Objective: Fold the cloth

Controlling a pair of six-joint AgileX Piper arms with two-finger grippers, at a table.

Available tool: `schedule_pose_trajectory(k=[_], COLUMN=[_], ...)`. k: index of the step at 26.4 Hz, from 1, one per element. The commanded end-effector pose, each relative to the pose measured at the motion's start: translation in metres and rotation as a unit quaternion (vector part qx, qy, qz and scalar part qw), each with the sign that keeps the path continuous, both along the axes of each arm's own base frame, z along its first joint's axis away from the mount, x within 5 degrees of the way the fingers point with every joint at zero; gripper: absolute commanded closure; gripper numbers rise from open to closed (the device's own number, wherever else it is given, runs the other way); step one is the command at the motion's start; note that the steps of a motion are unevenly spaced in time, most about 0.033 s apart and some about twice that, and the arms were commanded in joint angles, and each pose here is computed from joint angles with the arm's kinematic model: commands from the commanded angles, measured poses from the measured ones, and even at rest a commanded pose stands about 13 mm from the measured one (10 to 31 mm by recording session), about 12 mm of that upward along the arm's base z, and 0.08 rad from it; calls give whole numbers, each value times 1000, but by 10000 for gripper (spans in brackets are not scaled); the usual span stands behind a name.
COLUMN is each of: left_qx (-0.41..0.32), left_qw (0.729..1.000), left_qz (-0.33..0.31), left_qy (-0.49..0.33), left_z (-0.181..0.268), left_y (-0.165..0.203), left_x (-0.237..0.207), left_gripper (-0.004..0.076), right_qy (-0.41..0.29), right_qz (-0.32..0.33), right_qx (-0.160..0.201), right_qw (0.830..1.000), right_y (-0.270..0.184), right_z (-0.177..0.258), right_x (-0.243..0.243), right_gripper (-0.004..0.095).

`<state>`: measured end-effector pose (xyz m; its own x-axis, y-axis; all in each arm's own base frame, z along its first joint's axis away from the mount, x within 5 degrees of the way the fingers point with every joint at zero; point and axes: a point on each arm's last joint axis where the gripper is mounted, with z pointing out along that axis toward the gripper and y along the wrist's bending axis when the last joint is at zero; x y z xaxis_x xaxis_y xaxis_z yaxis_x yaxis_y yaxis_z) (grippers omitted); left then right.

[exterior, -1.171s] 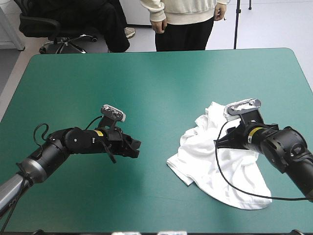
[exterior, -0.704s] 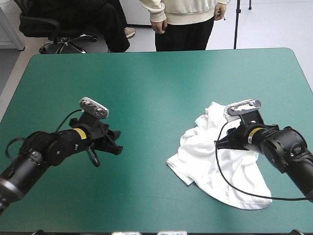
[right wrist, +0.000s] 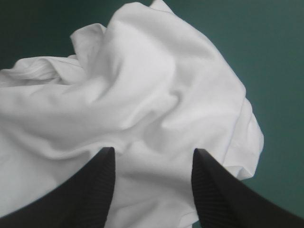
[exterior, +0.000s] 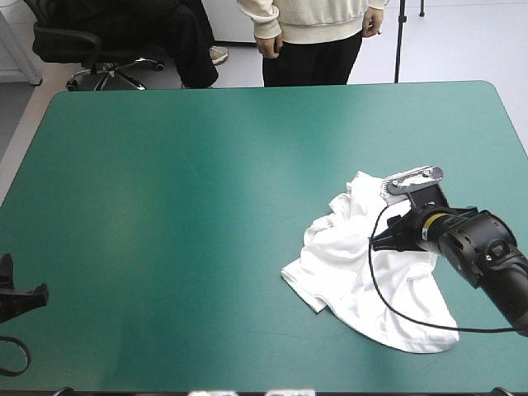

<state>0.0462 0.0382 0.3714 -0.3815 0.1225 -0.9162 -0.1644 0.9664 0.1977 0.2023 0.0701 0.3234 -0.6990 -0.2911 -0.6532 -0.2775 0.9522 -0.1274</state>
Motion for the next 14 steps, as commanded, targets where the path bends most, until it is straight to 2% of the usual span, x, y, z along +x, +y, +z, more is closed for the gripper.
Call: schedule_pose_trajectory(k=[1, 8, 14], left_qx=[-23, -38, -44], left_qw=[999, 998, 997], left_qz=[15, 10, 3], left_qy=[-39, -55, -58], left_z=[-12, -21, -21], left_y=[7, 8, 7], left_x=[-10, -15, -14], left_gripper=[386, 386, 386], right_qy=[-28, 21, 60], right_qz=[-22, -24, -31], right_qx=[-13, 16, 12], right_qw=[999, 999, 998], right_y=[-14, -29, -33], right_z=[7, -16, -46], right_x=[16, 42, 68], right_gripper=[405, 389, 335])
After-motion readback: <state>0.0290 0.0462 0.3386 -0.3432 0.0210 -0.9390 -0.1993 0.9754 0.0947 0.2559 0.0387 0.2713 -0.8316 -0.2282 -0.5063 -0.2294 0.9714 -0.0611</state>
